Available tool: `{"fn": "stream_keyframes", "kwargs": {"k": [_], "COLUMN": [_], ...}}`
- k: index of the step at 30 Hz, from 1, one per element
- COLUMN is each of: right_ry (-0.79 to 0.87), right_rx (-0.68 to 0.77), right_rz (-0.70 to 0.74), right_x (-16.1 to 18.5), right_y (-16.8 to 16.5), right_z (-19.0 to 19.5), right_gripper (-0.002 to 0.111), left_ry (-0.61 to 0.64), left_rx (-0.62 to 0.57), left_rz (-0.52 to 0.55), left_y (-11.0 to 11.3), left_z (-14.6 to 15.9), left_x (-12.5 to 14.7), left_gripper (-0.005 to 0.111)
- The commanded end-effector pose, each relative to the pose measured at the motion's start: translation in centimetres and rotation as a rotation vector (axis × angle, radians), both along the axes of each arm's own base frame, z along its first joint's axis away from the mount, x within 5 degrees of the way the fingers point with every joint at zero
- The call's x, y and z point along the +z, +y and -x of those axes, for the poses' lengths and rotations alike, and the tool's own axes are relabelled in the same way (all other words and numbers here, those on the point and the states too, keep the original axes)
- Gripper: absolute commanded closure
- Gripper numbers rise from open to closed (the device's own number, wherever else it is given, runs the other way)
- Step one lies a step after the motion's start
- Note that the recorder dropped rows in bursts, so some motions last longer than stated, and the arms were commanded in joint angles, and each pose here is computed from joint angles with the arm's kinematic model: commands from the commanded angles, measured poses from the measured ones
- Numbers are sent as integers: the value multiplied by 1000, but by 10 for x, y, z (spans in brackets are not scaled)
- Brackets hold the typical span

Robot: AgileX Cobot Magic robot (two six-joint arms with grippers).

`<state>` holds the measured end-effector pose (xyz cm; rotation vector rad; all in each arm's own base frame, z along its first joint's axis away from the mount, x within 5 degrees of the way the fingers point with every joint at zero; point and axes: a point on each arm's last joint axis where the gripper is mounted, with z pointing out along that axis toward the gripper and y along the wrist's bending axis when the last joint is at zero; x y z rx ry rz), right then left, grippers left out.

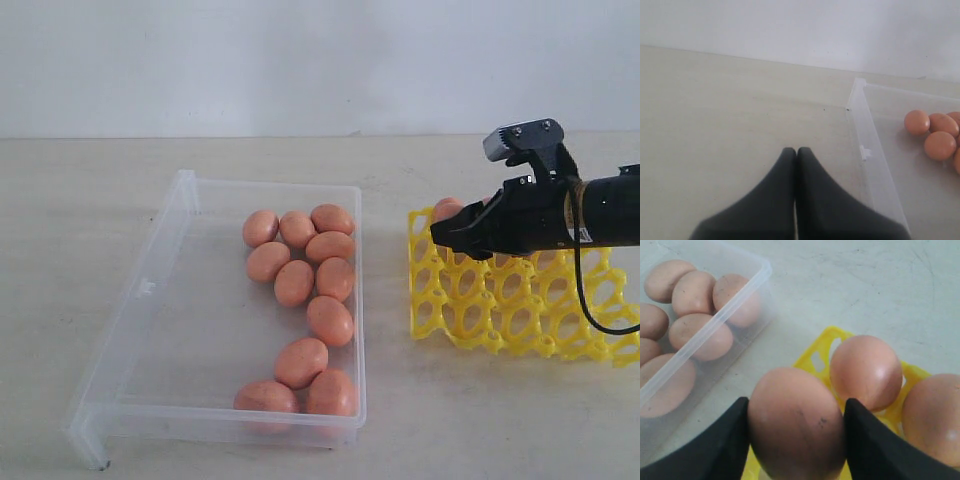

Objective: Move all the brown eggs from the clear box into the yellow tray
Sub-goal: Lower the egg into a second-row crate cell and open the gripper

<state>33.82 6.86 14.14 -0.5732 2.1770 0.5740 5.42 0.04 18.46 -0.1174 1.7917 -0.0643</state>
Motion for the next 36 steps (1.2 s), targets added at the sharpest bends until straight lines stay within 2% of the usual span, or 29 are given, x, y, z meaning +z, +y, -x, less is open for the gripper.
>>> {"fn": "stream_keyframes", "kwargs": {"k": [1,9,11,17,19,29,33,36], "right_ry": [-24,-36,-35,-35,-35,-34,-34,-34], "right_rx": [8,9,-1,-26,-26,-42,-44,-44], "right_rz": [2,6,-1,-21,-21,-33,-35,-35], "right_x": [2,3,3,4,4,5,5,5], "right_y": [0,0,0,-1,-1,-1,-1,-1], "right_z": [-2,-2,-3,-4,-4,-5,-5,-5], "right_gripper": [109,105,99,68,62,57,46,43], "left_ry": [-9,-9,-9,-9,-9,-9,-9,-9], "left_rx": [-2,-2,-2,-2,-2,-2,-2,-2], "left_rz": [2,2,2,2,2,2,2,2], "left_y": [0,0,0,0,0,0,0,0], "left_z": [0,0,0,0,0,0,0,0], "left_x": [1,1,1,1,1,1,1,1], "left_gripper": [111,111,111,111,111,111,111,111]}}
